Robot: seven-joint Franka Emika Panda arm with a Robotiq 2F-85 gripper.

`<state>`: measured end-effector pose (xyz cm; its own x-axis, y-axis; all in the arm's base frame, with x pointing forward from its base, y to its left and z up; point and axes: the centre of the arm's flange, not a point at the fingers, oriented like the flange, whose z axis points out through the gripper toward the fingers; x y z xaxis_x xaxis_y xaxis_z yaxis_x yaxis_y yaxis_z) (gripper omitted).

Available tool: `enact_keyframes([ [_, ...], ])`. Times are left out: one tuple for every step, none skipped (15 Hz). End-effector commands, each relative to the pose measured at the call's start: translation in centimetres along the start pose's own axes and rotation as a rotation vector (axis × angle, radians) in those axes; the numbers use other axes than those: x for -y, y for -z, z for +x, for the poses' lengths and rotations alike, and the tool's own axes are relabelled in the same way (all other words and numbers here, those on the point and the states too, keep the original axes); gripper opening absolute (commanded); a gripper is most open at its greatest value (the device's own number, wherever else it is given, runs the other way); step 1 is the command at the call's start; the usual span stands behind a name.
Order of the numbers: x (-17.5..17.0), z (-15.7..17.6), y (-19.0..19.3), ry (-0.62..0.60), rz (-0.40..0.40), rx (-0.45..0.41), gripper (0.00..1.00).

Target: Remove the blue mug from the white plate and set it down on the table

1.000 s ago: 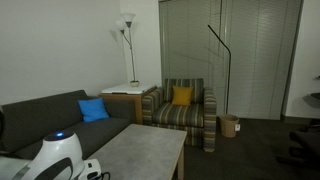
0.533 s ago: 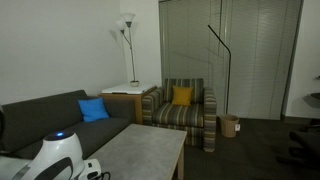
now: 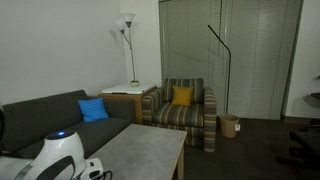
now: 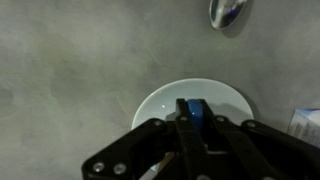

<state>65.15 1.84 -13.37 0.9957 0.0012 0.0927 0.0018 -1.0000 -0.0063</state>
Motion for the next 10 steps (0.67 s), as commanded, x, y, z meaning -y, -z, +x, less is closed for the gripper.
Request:
enact_keyframes([
  [-0.5,1.0,0.6,-0.020,-0.056,-0.002,0.03],
  [-0.4,1.0,1.2,-0.021,-0.062,-0.009,0.03],
  [-0.4,1.0,1.6,-0.022,-0.064,-0.011,0.03],
  [-0.2,1.0,1.9,-0.030,-0.061,-0.008,0.03],
  [0.1,1.0,2.2,-0.037,-0.051,-0.002,0.03],
  [0.7,0.8,2.4,-0.032,-0.035,0.010,0.03],
  [1.2,0.7,2.6,-0.022,-0.026,0.017,0.03],
  [1.7,0.5,2.9,-0.003,-0.019,0.022,0.03],
  [2.0,0.5,3.0,0.005,-0.025,0.027,0.03],
  [2.2,0.5,3.2,0.004,-0.018,0.037,0.03],
])
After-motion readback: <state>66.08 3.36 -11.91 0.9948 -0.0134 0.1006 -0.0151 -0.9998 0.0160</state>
